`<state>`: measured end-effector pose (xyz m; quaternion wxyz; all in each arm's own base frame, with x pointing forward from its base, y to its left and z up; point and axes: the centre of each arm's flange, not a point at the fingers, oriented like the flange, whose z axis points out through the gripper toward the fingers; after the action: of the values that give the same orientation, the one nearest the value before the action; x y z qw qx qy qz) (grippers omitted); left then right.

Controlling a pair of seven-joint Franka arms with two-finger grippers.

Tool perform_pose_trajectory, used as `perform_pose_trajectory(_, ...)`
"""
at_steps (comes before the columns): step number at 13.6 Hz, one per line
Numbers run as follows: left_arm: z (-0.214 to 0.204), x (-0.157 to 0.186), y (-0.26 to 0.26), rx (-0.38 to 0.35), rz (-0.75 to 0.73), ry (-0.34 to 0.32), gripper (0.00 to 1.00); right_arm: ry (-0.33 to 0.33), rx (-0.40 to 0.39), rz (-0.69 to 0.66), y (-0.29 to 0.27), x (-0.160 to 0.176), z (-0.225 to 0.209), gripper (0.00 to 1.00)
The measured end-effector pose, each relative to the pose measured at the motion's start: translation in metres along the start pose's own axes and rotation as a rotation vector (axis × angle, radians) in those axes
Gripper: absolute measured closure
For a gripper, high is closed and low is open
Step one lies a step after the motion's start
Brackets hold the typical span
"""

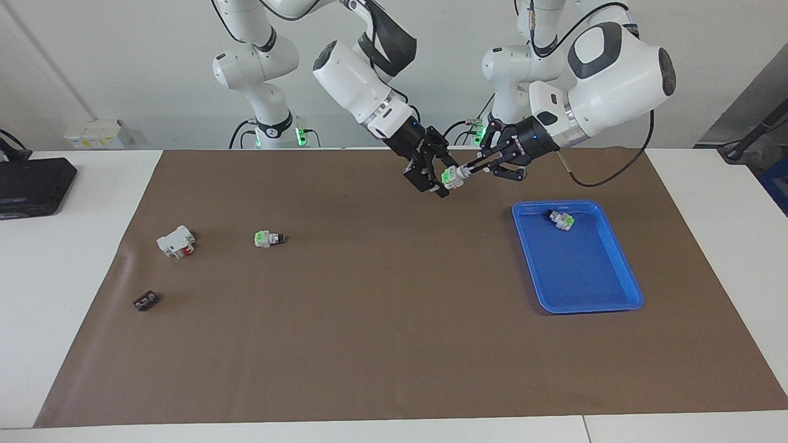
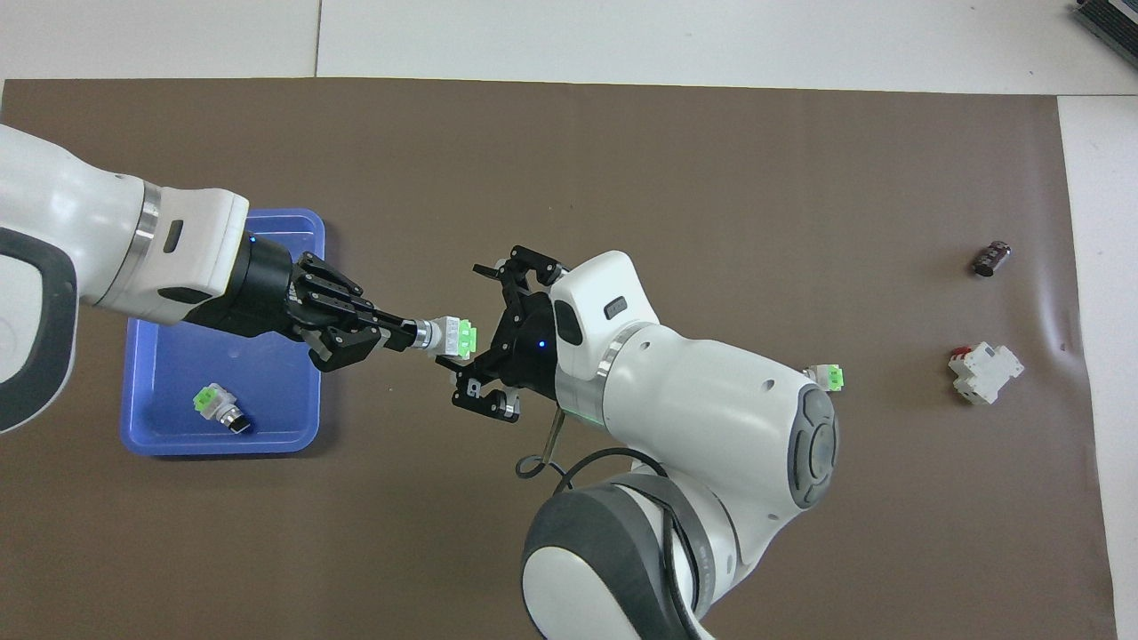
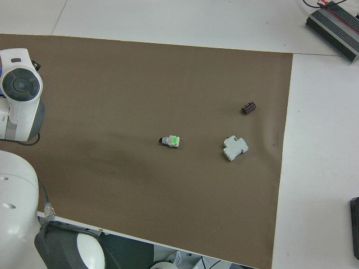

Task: Turn and place switch with both arms
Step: 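Lower the switch into the tray with the left gripper while the right gripper withdraws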

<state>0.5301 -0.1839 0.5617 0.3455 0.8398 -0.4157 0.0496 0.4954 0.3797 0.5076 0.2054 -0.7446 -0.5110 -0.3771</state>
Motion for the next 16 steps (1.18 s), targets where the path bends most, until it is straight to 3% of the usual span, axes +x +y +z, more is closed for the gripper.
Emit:
perform_pose_trajectory(4,0.000,-0.020,-0.016,0.091,-0.119,-0.103,0.90,-0.006,-0.122,0.090,0.073,-0.033,-0.034,0.00)
perform_pose_trajectory(7,-0.010,-0.045,-0.039,0.231,-0.203,-0.200,0.90,-0.021,-0.193,0.158,0.121,-0.065,-0.062,0.00)
perform_pose_trajectory(13,-0.031,-0.128,-0.113,0.493,-0.309,-0.274,0.90,-0.080,-0.302,0.205,0.181,-0.111,-0.107,0.00)
perform_pose_trajectory(16,-0.030,-0.168,-0.143,0.570,-0.343,-0.297,0.90,-0.182,-0.344,0.239,0.205,-0.128,-0.129,0.00)
